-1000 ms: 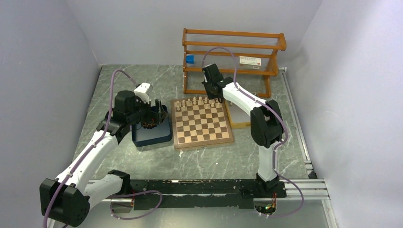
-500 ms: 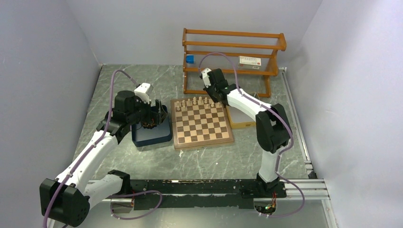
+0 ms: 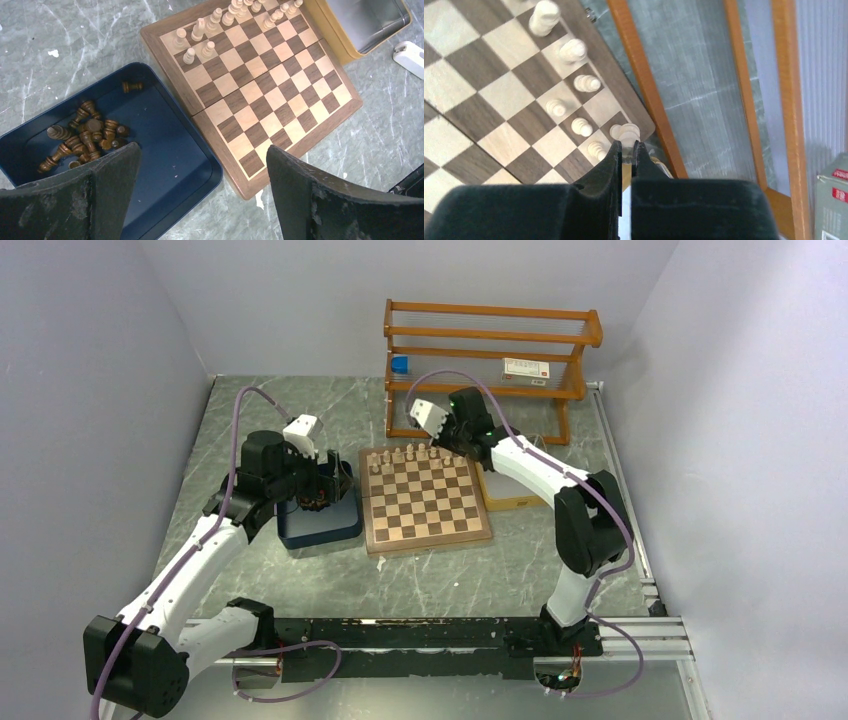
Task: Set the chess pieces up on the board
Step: Place the chess piece on the chessboard.
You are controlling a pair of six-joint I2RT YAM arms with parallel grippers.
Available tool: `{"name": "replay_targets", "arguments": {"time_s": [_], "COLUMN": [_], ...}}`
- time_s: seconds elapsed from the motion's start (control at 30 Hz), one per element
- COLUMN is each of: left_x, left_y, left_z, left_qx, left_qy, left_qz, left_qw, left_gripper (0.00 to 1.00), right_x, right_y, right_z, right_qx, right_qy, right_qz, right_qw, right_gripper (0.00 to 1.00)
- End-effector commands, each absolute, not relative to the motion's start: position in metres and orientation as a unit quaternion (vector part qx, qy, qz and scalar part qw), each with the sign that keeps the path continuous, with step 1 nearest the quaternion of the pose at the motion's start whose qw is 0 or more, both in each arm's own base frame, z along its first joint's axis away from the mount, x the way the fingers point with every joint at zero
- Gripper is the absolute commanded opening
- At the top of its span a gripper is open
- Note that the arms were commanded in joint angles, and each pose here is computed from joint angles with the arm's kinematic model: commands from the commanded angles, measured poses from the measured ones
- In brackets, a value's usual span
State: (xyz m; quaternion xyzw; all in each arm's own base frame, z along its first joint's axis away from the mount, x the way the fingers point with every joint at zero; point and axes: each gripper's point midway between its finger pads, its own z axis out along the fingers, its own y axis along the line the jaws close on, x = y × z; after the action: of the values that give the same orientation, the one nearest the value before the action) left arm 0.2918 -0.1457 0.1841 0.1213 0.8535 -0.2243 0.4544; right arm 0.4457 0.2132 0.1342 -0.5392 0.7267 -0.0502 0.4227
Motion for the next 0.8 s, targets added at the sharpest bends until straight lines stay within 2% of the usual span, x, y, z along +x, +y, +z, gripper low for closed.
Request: {"name": "replay_targets", "arguments": {"time_s": [0.0, 0.3, 0.77], "left_x": [0.291, 0.290, 0.290], "left_y": [-0.149, -0.149, -0.150], "left_z": [0.189, 0.190, 0.189], "left_qx": [0.134, 0.136, 0.139], "left_qy": [0.847, 0.846, 0.845], "left_qz": [-0.235, -0.233, -0.237], "left_qw": [0.458, 0.460, 0.459], "left_gripper": [1.00, 1.00, 1.00], "right_x": [0.452, 0.459, 0.462], "right_y": [0.217, 0.228, 0.228], "right_z": [0.154, 0.137, 0.113], "right_qx": [-0.601, -0.632, -0.678], "right_qy": [0.665, 0.655, 0.632], "right_qz": [-0.058, -0.009, 0.005], "right_qw": [0.440, 0.414, 0.375], "right_gripper": [0.00, 0.00, 0.02]}}
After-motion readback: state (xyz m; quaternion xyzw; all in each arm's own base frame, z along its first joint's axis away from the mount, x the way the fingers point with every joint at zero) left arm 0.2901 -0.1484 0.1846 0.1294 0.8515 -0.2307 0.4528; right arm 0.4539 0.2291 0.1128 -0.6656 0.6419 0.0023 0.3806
